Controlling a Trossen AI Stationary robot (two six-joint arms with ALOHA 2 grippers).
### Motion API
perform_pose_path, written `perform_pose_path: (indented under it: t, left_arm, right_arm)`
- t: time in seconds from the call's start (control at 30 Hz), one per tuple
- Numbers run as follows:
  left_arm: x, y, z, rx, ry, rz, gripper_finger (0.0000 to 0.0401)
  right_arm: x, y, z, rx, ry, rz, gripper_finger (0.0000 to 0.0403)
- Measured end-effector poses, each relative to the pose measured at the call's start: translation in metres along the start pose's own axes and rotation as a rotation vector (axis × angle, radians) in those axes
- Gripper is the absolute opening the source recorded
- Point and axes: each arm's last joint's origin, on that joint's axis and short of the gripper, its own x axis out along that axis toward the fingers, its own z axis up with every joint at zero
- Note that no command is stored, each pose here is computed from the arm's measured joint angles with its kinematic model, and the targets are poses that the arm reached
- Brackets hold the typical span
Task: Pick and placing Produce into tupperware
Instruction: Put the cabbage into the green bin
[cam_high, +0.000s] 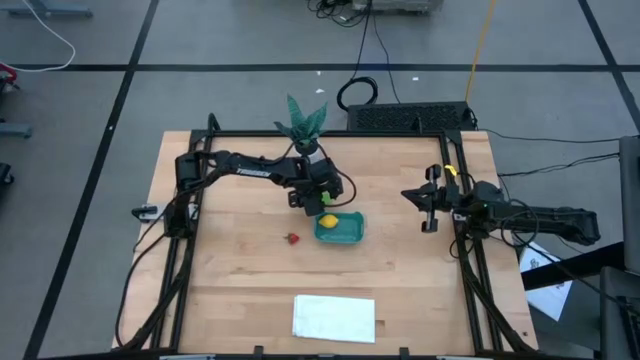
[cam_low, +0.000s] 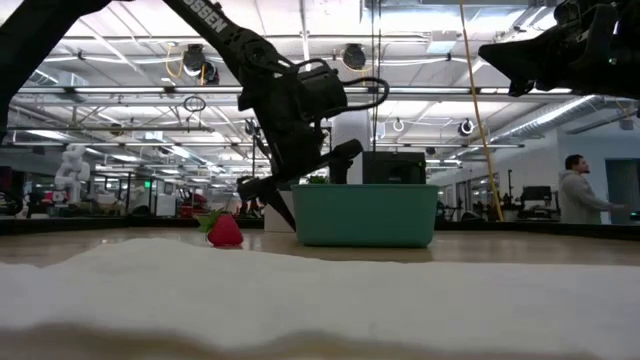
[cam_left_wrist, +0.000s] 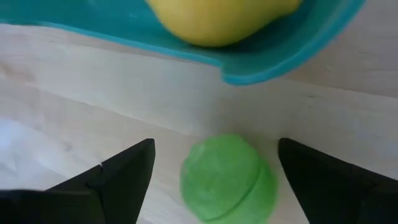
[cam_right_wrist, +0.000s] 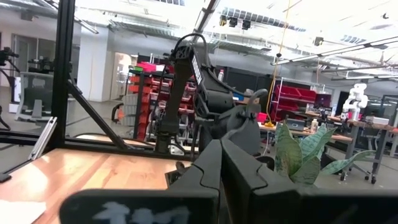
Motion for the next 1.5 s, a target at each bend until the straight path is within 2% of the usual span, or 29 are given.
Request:
perform_pose_path:
  t: [0.43, 0.8, 1.3, 1.4, 1.5]
  left_arm:
    - [0.0050, -0.0008, -0.0008, -0.017, 0.010, -0.006, 0.0345]
    - [0.0061, -0.0043, -0.0007, -0.014, 0.011, -0.037, 0.0247]
    - [0.0073, -0.0058, 0.0008, -0.024, 0.061, -0.055, 0.0139]
    - [0.0073, -0.0057, 0.0005, -0.024, 0.066, -0.054, 0.0125]
    - [0.0073, -0.0052, 0.0005, -0.023, 0.065, -0.049, 0.0127]
  right_arm:
    - [0.0012, -0.0028, -0.0022, 0.004, 0.019, -0.023, 0.0000]
    - [0.0012, -0.0029, -0.0024, 0.005, 0.021, -0.024, 0.0000]
    - [0.0012, -0.0029, -0.0024, 0.009, 0.020, -0.023, 0.0000]
    - [0.0012, -0.0029, -0.0024, 0.009, 0.020, -0.023, 0.0000]
    - [0.0012, -0.0029, -0.0024, 0.009, 0.020, -0.023, 0.0000]
